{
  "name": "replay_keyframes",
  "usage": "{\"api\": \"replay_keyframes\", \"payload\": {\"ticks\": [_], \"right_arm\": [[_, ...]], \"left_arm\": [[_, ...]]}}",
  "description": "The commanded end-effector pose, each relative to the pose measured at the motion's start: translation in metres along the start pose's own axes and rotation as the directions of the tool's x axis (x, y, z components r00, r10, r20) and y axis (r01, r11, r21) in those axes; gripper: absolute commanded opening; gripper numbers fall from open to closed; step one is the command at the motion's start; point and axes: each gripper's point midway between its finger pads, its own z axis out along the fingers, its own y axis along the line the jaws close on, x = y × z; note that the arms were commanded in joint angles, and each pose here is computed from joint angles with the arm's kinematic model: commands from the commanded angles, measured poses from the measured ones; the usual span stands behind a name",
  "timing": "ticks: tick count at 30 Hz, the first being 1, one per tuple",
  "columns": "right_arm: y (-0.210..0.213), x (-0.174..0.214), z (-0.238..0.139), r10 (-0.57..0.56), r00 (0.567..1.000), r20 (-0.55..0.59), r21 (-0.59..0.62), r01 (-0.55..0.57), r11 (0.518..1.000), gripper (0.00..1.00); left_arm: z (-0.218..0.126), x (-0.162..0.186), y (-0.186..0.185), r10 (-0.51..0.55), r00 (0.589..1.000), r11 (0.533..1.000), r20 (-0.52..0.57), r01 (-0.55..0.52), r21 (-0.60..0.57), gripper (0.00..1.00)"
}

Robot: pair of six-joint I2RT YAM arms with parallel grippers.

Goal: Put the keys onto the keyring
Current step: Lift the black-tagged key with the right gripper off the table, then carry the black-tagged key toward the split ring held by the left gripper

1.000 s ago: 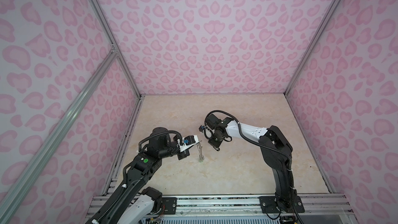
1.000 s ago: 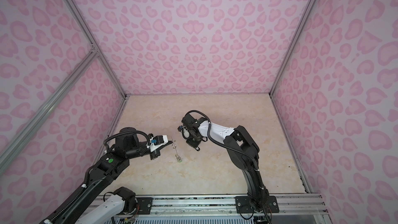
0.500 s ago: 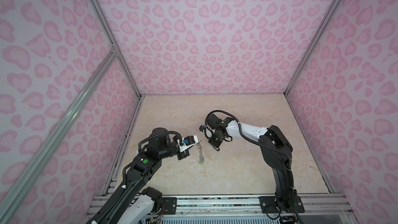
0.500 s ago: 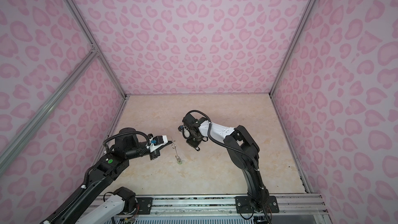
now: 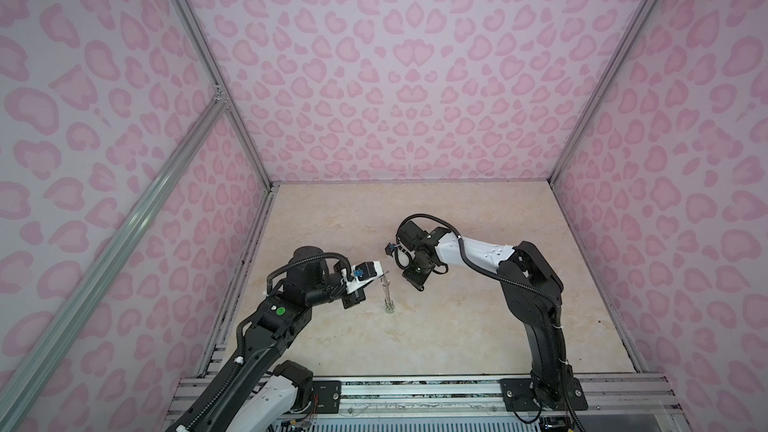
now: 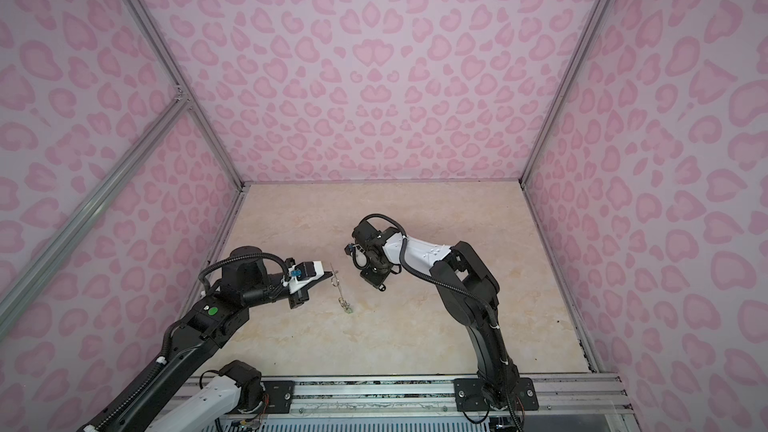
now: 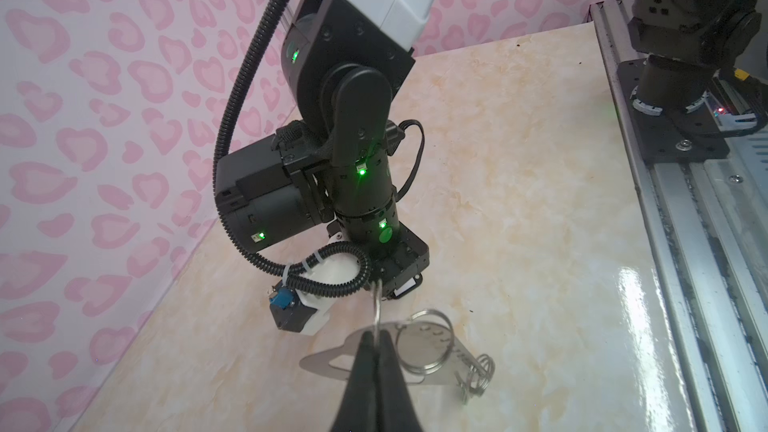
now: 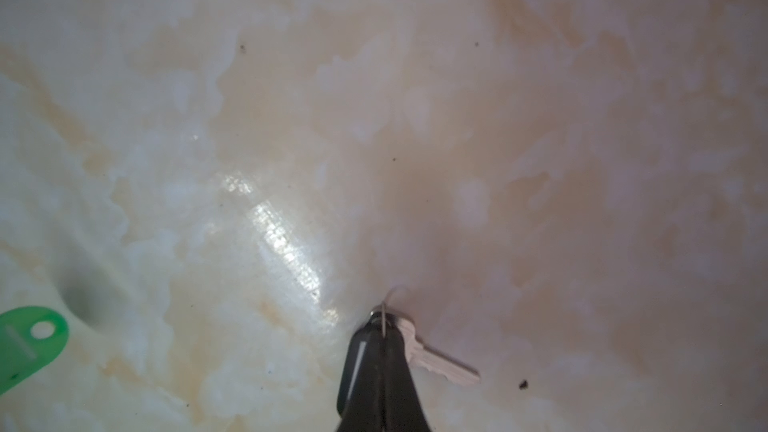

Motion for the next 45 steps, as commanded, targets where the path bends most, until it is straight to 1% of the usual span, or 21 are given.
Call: {"api": "replay_keyframes", "payload": {"ticks": [1,8,10,11,13,16,19,22,24,25,27,28,31,33,38,40,41,45], "right_arm": [[-0.001,0.003,0.002,0.003,1.000,-0.010,0.008,-0.003,1.000,0.00],[-0.002,0.000,-0.011,0.002,1.000,0.027,0.020,-0.002,1.000,0.00],[-0.005,-0.006,-0.022,0.002,0.998,0.065,0.027,-0.004,1.000,0.00],[-0.004,0.003,-0.021,0.004,0.998,0.058,0.020,-0.005,1.000,0.00],[-0.006,0.001,-0.034,-0.006,0.995,0.101,0.014,0.004,1.000,0.00],[-0.006,-0.001,-0.055,-0.048,0.983,0.178,0.013,0.047,0.999,0.00],[-0.002,0.000,-0.077,-0.135,0.959,0.248,0.018,0.135,0.991,0.00],[0.007,0.000,-0.098,-0.221,0.917,0.332,0.008,0.231,0.973,0.00],[0.018,0.001,-0.110,-0.278,0.877,0.392,0.004,0.300,0.954,0.00],[0.023,0.001,-0.118,-0.308,0.851,0.426,0.010,0.336,0.942,0.00],[0.031,0.002,-0.129,-0.345,0.808,0.478,0.024,0.381,0.924,0.00],[0.033,0.002,-0.136,-0.358,0.786,0.505,0.036,0.395,0.918,0.00],[0.037,0.003,-0.150,-0.375,0.741,0.557,0.065,0.411,0.909,0.00],[0.039,0.003,-0.155,-0.392,0.718,0.576,0.085,0.424,0.902,0.00],[0.040,0.004,-0.174,-0.430,0.674,0.600,0.141,0.440,0.887,0.00],[0.041,0.005,-0.181,-0.468,0.642,0.607,0.179,0.463,0.868,0.00],[0.043,0.006,-0.184,-0.492,0.619,0.612,0.201,0.480,0.854,0.00],[0.046,0.002,-0.202,-0.540,0.549,0.638,0.266,0.501,0.824,0.00]], "left_arm": [[0.000,-0.006,0.004,0.020,0.999,1.000,0.026,-0.020,-0.013,0.03],[0.000,-0.008,0.003,0.022,0.999,1.000,0.033,-0.022,-0.006,0.03],[0.000,-0.010,0.002,0.023,0.999,1.000,0.043,-0.023,0.004,0.03],[0.000,-0.011,0.001,0.024,0.998,1.000,0.049,-0.025,0.008,0.03],[0.000,-0.013,0.000,0.027,0.998,0.999,0.057,-0.028,0.016,0.03],[0.001,-0.015,0.000,0.031,0.998,0.999,0.062,-0.033,0.026,0.03],[0.002,-0.017,0.000,0.033,0.997,0.998,0.065,-0.036,0.042,0.03],[0.005,-0.020,0.000,0.046,0.997,0.997,0.069,-0.050,0.066,0.03],[0.006,-0.021,0.001,0.064,0.996,0.995,0.068,-0.070,0.077,0.03],[0.007,-0.022,0.002,0.072,0.995,0.994,0.063,-0.077,0.082,0.03],[0.008,-0.024,0.001,0.083,0.995,0.990,0.059,-0.089,0.107,0.03],[0.009,-0.025,0.001,0.088,0.994,0.988,0.057,-0.095,0.120,0.03],[0.011,-0.023,-0.001,0.100,0.994,0.983,0.040,-0.105,0.151,0.03],[0.013,-0.022,-0.001,0.113,0.993,0.981,0.032,-0.116,0.158,0.03],[0.018,-0.019,-0.004,0.151,0.988,0.971,0.013,-0.151,0.186,0.03],[0.020,-0.016,-0.004,0.186,0.983,0.964,0.007,-0.184,0.192,0.03],[0.021,-0.016,-0.005,0.208,0.978,0.959,0.008,-0.205,0.197,0.03],[0.025,-0.016,-0.003,0.280,0.960,0.939,0.001,-0.275,0.206,0.03]]}}
